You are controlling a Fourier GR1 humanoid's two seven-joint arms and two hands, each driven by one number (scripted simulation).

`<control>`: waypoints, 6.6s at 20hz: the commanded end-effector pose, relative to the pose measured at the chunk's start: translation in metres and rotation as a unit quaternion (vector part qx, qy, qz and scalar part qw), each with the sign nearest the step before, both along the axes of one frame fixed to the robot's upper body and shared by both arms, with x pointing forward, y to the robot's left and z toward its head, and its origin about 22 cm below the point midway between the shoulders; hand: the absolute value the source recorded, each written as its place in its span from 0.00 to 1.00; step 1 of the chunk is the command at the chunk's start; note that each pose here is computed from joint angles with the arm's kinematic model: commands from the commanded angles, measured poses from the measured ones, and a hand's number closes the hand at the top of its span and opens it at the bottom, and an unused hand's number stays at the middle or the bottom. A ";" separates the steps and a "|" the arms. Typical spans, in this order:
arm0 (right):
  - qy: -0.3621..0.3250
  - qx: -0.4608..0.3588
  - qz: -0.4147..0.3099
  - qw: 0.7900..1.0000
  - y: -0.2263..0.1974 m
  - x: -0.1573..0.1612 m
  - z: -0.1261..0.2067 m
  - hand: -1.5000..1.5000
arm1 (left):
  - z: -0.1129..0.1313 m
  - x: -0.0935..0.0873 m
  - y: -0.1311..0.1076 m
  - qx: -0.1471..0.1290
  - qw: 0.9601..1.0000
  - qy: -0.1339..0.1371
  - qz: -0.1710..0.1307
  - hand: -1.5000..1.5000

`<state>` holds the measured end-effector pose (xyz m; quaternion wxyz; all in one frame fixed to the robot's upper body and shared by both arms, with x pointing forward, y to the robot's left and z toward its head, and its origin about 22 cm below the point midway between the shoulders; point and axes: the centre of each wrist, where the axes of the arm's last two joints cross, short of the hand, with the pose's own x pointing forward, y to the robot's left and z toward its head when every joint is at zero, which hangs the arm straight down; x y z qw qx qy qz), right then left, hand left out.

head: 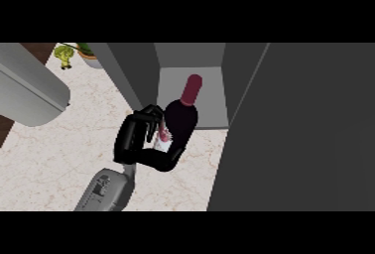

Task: Pick up the wine, place it into the cabinet and close the cabinet

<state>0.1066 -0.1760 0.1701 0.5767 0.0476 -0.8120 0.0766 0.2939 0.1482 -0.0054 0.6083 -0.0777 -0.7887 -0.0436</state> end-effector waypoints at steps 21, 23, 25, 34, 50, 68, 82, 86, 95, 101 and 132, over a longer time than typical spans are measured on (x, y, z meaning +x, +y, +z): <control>-0.026 0.046 0.046 0.998 -0.013 -0.033 0.023 0.00 | 0.003 0.079 -0.048 0.010 0.999 0.033 0.008 1.00; -0.018 0.043 0.044 0.998 -0.014 -0.035 0.021 0.00 | 0.004 0.092 -0.042 0.008 0.999 0.034 0.002 1.00; -0.016 0.048 0.042 0.998 -0.014 -0.031 0.018 0.00 | 0.012 0.101 -0.046 0.031 0.999 0.033 0.025 1.00; -0.022 0.055 0.059 0.997 -0.012 -0.033 0.014 0.00 | 0.021 0.118 -0.052 0.075 0.992 0.080 0.062 1.00; -0.024 0.051 0.065 0.996 -0.015 -0.030 0.005 0.00 | 0.027 0.135 -0.025 0.063 0.987 0.079 0.124 1.00; -0.029 0.044 0.085 0.995 -0.014 -0.029 -0.002 0.00 | 0.049 0.148 -0.017 0.128 0.975 0.032 0.179 0.00; -0.036 0.047 0.075 0.995 -0.020 -0.040 0.014 0.00 | 0.057 0.147 -0.042 -0.034 0.999 -0.016 0.038 1.00; -0.032 0.043 0.066 0.996 -0.020 -0.033 0.006 0.00 | 0.072 0.153 -0.042 -0.043 0.999 -0.014 0.005 0.00; -0.023 0.043 0.049 0.998 -0.024 -0.033 0.008 0.00 | 0.080 0.150 -0.067 -0.056 0.998 0.000 -0.004 0.00; -0.014 0.038 0.036 0.999 -0.027 -0.043 0.018 0.00 | 0.074 0.145 -0.065 -0.080 0.996 0.010 -0.050 0.00; -0.015 0.001 0.024 1.000 -0.031 -0.048 0.021 0.00 | -0.007 -0.012 -0.008 -0.176 0.979 0.052 -0.091 0.00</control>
